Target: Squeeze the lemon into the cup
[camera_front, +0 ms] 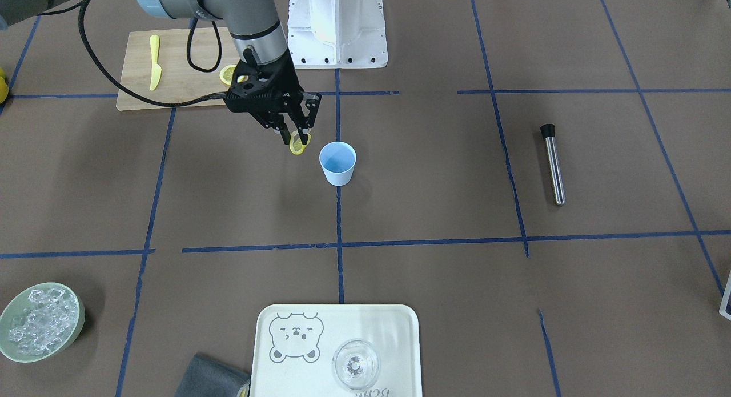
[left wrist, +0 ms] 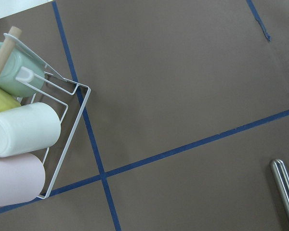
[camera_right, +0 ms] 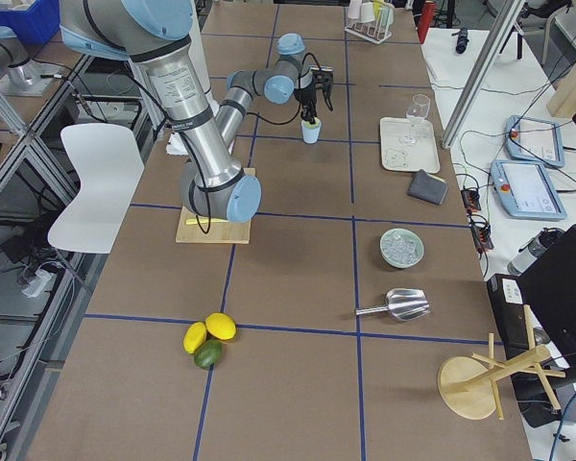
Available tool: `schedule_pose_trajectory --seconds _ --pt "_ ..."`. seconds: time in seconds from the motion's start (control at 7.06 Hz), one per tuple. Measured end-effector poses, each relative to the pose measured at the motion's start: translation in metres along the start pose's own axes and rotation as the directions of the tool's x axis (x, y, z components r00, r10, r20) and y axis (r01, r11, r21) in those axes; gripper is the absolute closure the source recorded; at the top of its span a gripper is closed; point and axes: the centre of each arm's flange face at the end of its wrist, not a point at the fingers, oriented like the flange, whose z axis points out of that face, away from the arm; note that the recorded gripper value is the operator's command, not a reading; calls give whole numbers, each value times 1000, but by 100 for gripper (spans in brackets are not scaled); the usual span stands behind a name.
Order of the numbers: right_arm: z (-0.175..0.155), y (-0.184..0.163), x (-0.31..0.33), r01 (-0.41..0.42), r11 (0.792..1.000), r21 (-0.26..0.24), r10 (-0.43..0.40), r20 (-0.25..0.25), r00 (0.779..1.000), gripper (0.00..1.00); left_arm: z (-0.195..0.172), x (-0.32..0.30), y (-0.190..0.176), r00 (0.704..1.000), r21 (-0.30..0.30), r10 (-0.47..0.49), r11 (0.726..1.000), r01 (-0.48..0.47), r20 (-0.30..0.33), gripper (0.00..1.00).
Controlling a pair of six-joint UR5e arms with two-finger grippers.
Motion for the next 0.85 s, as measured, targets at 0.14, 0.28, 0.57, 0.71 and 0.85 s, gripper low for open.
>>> schedule_pose_trajectory --seconds 0.14,0.28,0.57,0.71,0.85 --pt "14 -11 -24 3 1000 5 -3 -17 1000 62 0 0 0 1000 0 -2 1000 2 0 0" --pt "20 -15 -38 3 1000 5 -3 -23 1000 62 0 0 -1 1000 1 -5 1000 5 0 0" --pt "23 -12 -48 5 1000 -3 -5 -25 1000 62 -1 1 -2 1000 2 -6 1000 6 0 0" --pt "26 -6 -50 8 1000 -11 -8 -25 1000 61 -1 1 -2 1000 2 -5 1000 5 0 0" --pt "28 2 -52 10 1000 -20 -11 -26 1000 61 -1 1 -2 1000 2 -6 1000 6 0 0"
